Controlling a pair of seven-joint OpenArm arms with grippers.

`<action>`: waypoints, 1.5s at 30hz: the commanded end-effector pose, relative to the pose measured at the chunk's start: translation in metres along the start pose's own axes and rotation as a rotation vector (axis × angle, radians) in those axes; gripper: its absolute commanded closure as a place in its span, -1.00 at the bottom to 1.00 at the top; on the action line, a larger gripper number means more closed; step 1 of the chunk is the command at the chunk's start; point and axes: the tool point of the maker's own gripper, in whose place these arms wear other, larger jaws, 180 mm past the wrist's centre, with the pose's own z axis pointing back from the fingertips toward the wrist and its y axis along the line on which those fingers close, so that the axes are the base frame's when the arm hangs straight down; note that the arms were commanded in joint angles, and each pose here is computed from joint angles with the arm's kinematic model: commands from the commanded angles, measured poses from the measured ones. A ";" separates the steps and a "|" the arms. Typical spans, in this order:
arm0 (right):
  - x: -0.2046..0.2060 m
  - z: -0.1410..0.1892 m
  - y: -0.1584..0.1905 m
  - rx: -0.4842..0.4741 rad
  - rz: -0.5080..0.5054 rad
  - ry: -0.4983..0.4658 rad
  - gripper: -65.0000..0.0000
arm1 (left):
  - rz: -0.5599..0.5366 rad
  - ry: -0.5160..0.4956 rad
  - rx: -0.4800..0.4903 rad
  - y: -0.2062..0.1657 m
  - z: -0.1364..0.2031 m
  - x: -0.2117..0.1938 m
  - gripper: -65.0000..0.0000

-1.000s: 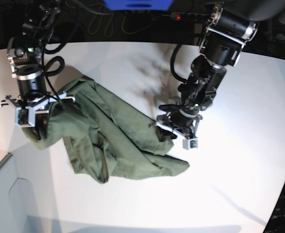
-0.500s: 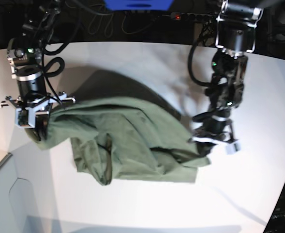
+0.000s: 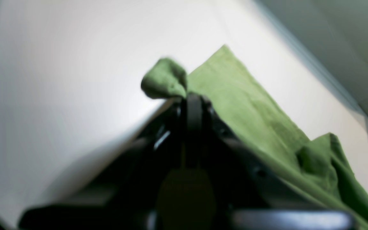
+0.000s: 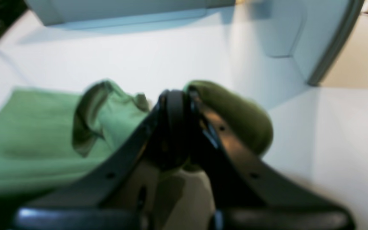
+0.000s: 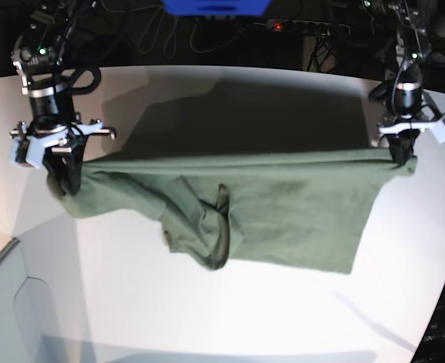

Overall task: Layout the t-shirt on the table in an organized manner, then fold the t-shirt properly
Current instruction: 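Stretch the t-shirt hem taut between both grippers, then raise the t-shirt high with both grippers to let it hang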

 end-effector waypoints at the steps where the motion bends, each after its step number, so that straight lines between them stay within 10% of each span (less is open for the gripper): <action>1: 0.020 0.002 0.002 0.010 -0.015 -0.080 1.00 | -0.014 -0.094 -0.005 -0.001 0.004 0.028 0.99; 31: 0.262 0.024 0.088 0.305 -0.116 -1.135 1.00 | -0.146 -0.850 -0.467 -0.180 0.029 0.309 0.99; 45: 0.276 0.018 0.088 0.310 -0.123 -1.184 1.00 | -0.141 -0.810 -0.440 -0.169 0.027 0.293 0.99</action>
